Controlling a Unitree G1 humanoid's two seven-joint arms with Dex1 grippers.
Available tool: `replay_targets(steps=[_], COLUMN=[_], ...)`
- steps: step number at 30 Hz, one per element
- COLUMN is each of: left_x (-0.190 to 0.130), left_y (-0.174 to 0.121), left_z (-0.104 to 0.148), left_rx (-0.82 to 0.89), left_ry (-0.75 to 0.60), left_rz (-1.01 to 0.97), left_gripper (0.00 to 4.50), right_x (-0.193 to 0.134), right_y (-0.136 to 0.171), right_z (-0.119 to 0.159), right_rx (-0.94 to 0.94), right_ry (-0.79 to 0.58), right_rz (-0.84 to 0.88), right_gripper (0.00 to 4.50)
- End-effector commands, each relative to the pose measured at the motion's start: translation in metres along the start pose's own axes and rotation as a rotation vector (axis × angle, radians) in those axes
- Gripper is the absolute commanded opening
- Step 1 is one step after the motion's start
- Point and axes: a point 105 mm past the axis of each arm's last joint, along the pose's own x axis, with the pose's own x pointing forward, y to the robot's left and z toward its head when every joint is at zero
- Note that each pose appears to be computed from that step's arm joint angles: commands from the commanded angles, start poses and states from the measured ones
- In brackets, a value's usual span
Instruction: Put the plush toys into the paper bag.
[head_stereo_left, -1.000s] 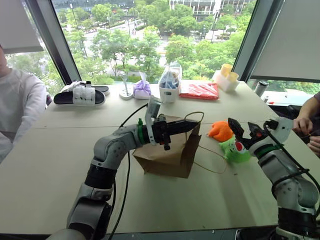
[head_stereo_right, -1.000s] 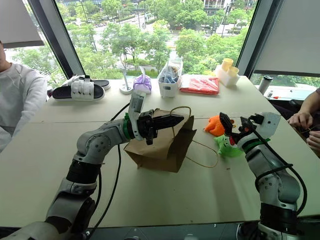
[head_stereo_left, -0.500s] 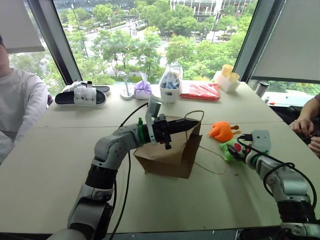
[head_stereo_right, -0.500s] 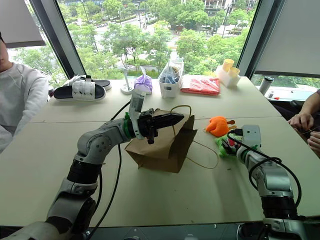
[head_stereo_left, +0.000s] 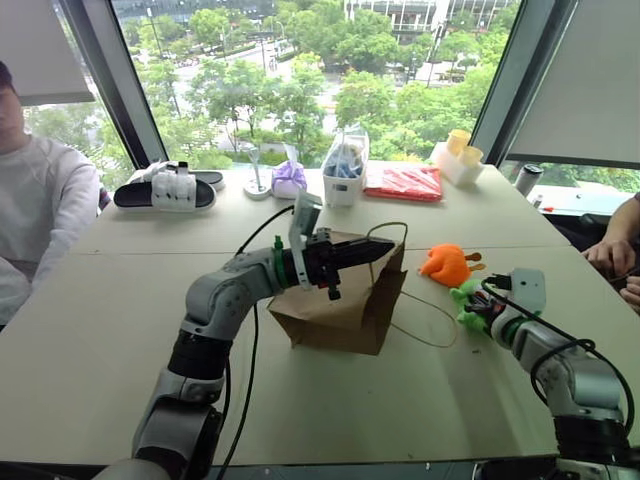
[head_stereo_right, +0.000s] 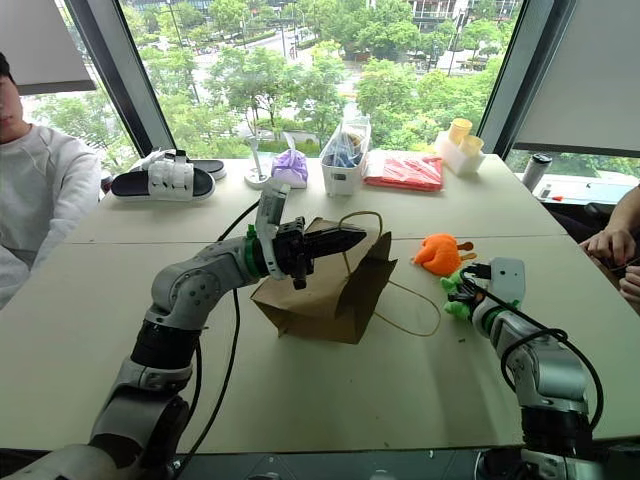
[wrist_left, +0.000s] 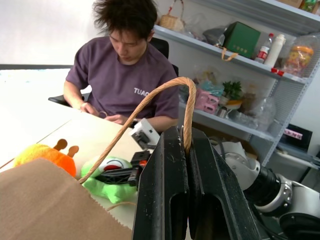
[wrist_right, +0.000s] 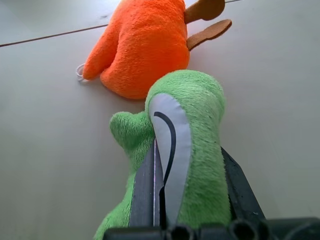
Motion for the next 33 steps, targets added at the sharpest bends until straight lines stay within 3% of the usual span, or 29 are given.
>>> replay_targets(steps=[1, 5, 11, 19, 27, 33], left_x=[0.003, 0.004, 0.006, 0.003, 0.001, 0.004], left_y=[-0.007, -0.008, -0.009, -0.011, -0.013, -0.014], left_z=[0.013, 0.013, 0.018, 0.020, 0.020, 0.019], left_rx=[0.022, 0.004, -0.026, -0.037, -0.047, -0.052], left_ry=[-0.022, -0.019, -0.035, -0.035, -0.035, -0.037], left_rz=[-0.052, -0.080, -0.107, -0.114, -0.114, -0.125], left_gripper=[0.00, 0.00, 0.00, 0.00, 0.00, 0.00], right_x=[-0.045, -0.068, -0.072, -0.062, -0.052, -0.037], right_y=[0.030, 0.063, 0.116, 0.138, 0.136, 0.164], right_z=[0.081, 0.097, 0.086, 0.069, 0.056, 0.053], right_rx=[-0.147, -0.275, -0.310, -0.347, -0.370, -0.412], right_ry=[-0.253, -0.253, -0.176, -0.136, -0.073, -0.053], right_rz=[0.270, 0.458, 0.698, 0.756, 0.768, 0.854], right_gripper=[0.02, 0.02, 0.02, 0.02, 0.02, 0.02])
